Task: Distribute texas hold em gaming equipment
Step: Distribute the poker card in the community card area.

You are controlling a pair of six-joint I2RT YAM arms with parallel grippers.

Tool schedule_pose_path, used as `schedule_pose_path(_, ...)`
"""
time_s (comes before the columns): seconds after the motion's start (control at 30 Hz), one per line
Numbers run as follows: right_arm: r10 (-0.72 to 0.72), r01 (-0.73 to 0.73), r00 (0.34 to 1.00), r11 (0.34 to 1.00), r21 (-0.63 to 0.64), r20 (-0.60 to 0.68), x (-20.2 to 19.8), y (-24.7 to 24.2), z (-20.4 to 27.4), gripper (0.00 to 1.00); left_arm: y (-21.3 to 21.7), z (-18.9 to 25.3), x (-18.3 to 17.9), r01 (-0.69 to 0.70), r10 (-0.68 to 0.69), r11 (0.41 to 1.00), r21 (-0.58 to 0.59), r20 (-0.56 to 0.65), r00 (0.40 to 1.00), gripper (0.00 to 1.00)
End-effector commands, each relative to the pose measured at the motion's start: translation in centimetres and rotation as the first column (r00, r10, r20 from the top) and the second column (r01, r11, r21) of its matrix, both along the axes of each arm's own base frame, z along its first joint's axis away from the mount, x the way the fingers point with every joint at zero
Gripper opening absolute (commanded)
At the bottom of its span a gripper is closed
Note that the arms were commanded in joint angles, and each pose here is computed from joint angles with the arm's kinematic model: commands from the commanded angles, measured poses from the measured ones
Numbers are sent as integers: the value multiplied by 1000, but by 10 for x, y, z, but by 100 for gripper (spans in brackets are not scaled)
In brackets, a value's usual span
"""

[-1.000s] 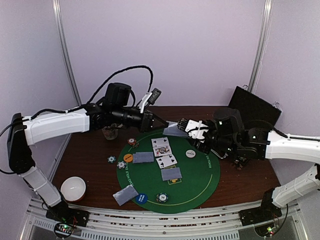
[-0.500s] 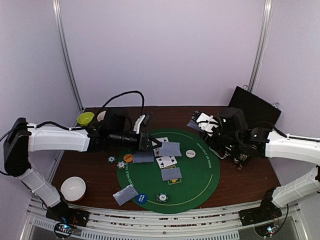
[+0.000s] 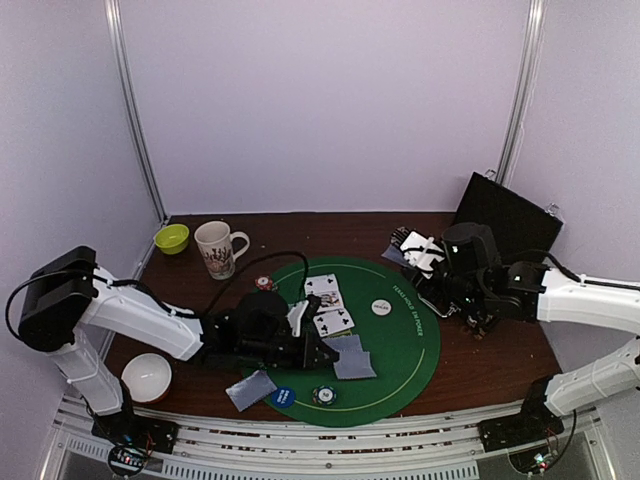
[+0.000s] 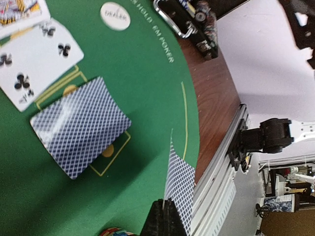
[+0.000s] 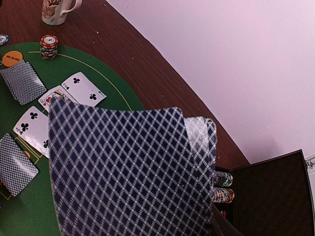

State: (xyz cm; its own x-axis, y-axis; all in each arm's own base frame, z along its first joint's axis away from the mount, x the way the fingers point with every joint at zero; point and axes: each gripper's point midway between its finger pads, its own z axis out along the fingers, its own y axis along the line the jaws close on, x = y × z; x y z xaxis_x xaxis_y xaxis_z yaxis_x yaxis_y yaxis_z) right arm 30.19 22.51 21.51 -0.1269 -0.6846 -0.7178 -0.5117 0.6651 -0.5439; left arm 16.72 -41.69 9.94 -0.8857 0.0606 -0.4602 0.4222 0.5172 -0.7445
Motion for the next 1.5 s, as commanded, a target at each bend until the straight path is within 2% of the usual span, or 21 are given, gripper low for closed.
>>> schedule_pose_path(0.0,-19,19,1000,1000,-6,-2,-6,-11,-4,46,-12,-4,3,-90,87,994,-61,-50,995,0)
schedule_pose_path(0.17,-14,14,1000,1000,-3,-4,-11,-14,-6,46,-4,-21,11,-171,168,985,-22,-80,982,0)
schedule_pose_path(0.4,-19,19,1000,1000,6,5,-14,-19,-4,46,-3,-41,4,-168,172,985,46,-138,975,0)
schedule_pose_path(0.77,-17,17,1000,1000,23,12,-17,-22,-3,46,-14,-59,-8,-111,123,992,67,-227,966,0)
schedule_pose_path(1.07,-4,5,999,1000,6,-41,-22,-21,-24,46,-6,-56,-4,-155,163,986,55,-214,963,16)
schedule_pose_path(1.17,-12,11,997,1000,-11,-78,-23,-22,-37,46,-6,-58,-3,-156,165,986,60,-218,962,18)
schedule_pose_path(1.33,-43,23,987,991,-131,-155,-27,-33,-67,47,8,-53,1,-210,222,974,81,-203,954,29)
schedule_pose_path(1.47,-56,10,973,979,-202,-224,-35,-46,-87,47,14,-45,3,-223,234,972,81,-175,956,34)
